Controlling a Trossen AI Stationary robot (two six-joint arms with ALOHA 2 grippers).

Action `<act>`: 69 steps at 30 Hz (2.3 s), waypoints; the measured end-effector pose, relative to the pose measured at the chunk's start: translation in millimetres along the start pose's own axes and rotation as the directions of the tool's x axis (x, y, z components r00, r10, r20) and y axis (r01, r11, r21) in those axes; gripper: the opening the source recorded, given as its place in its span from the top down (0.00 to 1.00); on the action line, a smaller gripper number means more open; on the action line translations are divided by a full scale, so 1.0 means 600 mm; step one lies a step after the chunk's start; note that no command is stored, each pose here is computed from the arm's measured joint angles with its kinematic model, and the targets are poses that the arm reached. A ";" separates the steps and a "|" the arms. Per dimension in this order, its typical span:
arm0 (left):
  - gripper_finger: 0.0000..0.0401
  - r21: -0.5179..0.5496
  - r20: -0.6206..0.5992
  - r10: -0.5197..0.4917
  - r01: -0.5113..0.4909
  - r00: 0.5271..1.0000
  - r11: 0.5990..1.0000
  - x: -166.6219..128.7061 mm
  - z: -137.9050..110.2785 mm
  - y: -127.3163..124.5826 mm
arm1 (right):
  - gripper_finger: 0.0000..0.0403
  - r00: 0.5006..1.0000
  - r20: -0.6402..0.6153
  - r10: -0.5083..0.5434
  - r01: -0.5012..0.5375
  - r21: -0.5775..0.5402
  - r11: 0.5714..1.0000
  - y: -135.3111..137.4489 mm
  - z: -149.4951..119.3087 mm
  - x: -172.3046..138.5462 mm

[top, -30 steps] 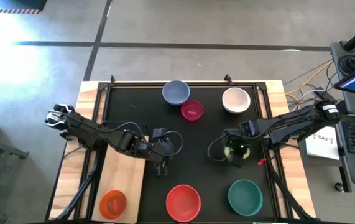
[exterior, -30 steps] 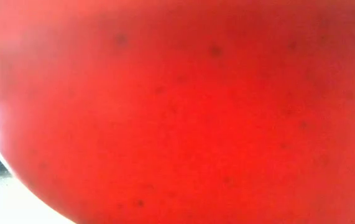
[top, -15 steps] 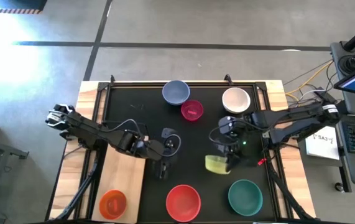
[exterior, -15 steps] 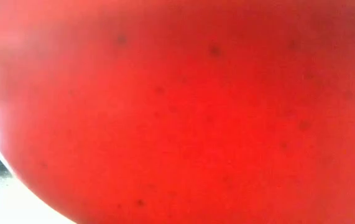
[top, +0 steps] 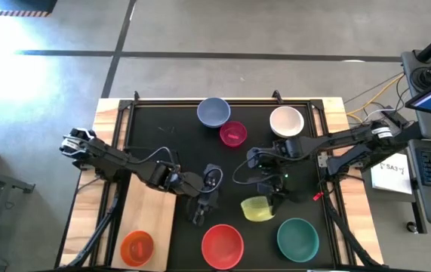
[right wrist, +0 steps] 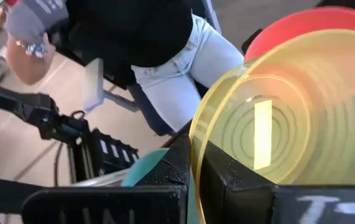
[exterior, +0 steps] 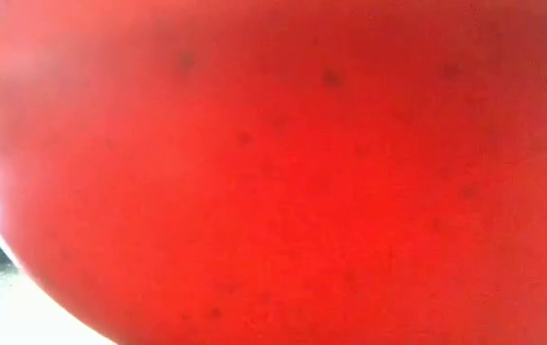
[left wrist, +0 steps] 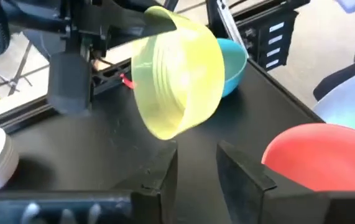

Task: Place and stack bowls onto a shelf
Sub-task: Stack the yellow bowl on the light orange bowl on the shelf

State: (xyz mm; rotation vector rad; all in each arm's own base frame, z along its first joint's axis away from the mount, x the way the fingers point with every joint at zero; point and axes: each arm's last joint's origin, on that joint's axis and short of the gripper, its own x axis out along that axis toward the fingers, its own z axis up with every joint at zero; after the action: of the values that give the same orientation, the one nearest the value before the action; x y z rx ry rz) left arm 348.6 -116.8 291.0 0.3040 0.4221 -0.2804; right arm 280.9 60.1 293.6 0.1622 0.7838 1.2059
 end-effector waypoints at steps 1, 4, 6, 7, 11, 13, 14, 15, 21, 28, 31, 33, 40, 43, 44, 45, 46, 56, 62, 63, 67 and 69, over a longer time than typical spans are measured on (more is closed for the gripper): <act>0.73 0.009 0.011 -0.008 0.007 1.000 1.000 0.002 0.001 0.000 | 0.98 1.000 -0.004 0.001 -0.001 -0.011 1.000 0.000 0.002 -0.001; 0.66 0.052 0.043 -0.023 0.021 0.999 0.998 0.006 0.004 0.000 | 0.98 1.000 -0.008 0.003 -0.004 -0.067 0.998 0.000 0.008 -0.002; 0.61 0.086 0.061 -0.023 0.017 0.998 0.996 0.007 0.006 0.000 | 0.98 1.000 -0.007 0.003 -0.004 -0.098 0.995 0.000 0.011 -0.003; 0.59 0.106 0.071 -0.023 0.015 0.997 0.994 0.007 0.008 -0.001 | 0.98 1.000 -0.005 0.002 -0.003 -0.115 0.993 0.000 0.012 -0.003; 0.54 0.201 0.134 -0.031 0.003 0.990 0.980 0.009 0.016 0.000 | 0.98 1.000 -0.006 -0.001 0.000 -0.207 0.978 -0.001 0.013 -0.003; 0.54 0.243 0.149 -0.033 -0.004 0.988 0.970 0.013 0.016 -0.001 | 0.98 1.000 -0.006 -0.006 0.005 -0.266 0.964 -0.001 0.013 -0.003; 0.55 0.257 0.157 -0.046 0.004 0.987 0.966 0.015 0.016 -0.002 | 0.98 1.000 -0.002 -0.008 0.007 -0.298 0.954 0.000 0.014 -0.004; 0.55 0.264 0.163 -0.055 0.010 0.985 0.964 0.018 0.016 -0.002 | 0.98 1.000 0.005 -0.011 0.012 -0.329 0.944 -0.001 0.016 -0.004; 0.60 0.272 0.195 -0.114 0.058 0.974 0.961 0.036 0.012 -0.002 | 0.98 0.999 0.040 -0.024 0.039 -0.451 0.891 -0.004 0.026 -0.004; 0.67 0.279 0.239 -0.172 0.102 0.956 0.955 0.041 0.015 -0.003 | 0.98 0.999 0.046 -0.028 0.048 -0.520 0.853 -0.006 0.027 -0.005; 0.71 0.284 0.244 -0.174 0.101 0.954 0.953 0.049 0.012 -0.004 | 0.98 0.998 0.049 -0.030 0.052 -0.561 0.826 -0.006 0.027 -0.006; 0.74 0.296 0.252 -0.186 0.107 0.950 0.949 0.048 0.013 -0.003 | 0.98 0.998 0.050 -0.031 0.055 -0.597 0.801 -0.006 0.028 -0.006; 0.89 0.336 0.265 -0.227 0.131 0.937 0.933 0.048 0.013 0.001 | 0.98 0.998 0.054 -0.033 0.060 -0.633 0.772 -0.006 0.029 -0.007; 0.97 0.332 0.260 -0.258 0.164 0.931 0.929 0.049 0.010 0.003 | 0.97 0.997 0.064 -0.035 0.066 -0.585 0.809 -0.007 0.031 -0.008; 0.98 0.327 0.259 -0.264 0.173 0.929 0.929 0.050 0.009 0.004 | 0.97 0.997 0.069 -0.037 0.070 -0.571 0.818 -0.007 0.032 -0.008; 0.98 0.324 0.259 -0.272 0.182 0.927 0.928 0.050 0.008 0.006 | 0.96 0.996 0.077 -0.039 0.075 -0.560 0.825 -0.008 0.034 -0.008; 0.98 0.323 0.259 -0.276 0.186 0.926 0.928 0.050 0.007 0.008 | 0.95 0.996 0.082 -0.041 0.079 -0.545 0.835 -0.009 0.035 -0.009; 1.00 0.289 0.230 -0.268 0.198 0.936 0.937 0.052 -0.002 0.027 | 0.70 0.986 0.093 -0.138 0.162 -0.355 0.921 -0.008 0.049 -0.028; 1.00 0.265 0.225 -0.227 0.165 0.948 0.950 0.051 -0.005 0.043 | 0.54 0.948 0.090 -0.305 0.318 -0.259 0.912 0.009 0.064 -0.059; 1.00 0.262 0.220 -0.225 0.165 0.949 0.951 0.051 -0.007 0.045 | 0.52 0.940 0.089 -0.328 0.340 -0.242 0.909 0.011 0.064 -0.063; 1.00 0.247 0.199 -0.212 0.161 0.957 0.956 0.047 -0.012 0.064 | 0.45 0.923 0.088 -0.374 0.383 -0.149 0.911 0.015 0.063 -0.072; 1.00 0.238 0.191 -0.198 0.151 0.961 0.960 0.044 -0.015 0.075 | 0.43 0.900 0.078 -0.429 0.435 -0.119 0.892 0.022 0.063 -0.078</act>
State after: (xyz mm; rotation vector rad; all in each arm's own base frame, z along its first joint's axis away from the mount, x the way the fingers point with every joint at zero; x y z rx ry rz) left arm 383.2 -78.1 282.0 0.4510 0.2049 -0.5315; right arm 287.5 34.6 349.3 -0.0916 0.6484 0.8216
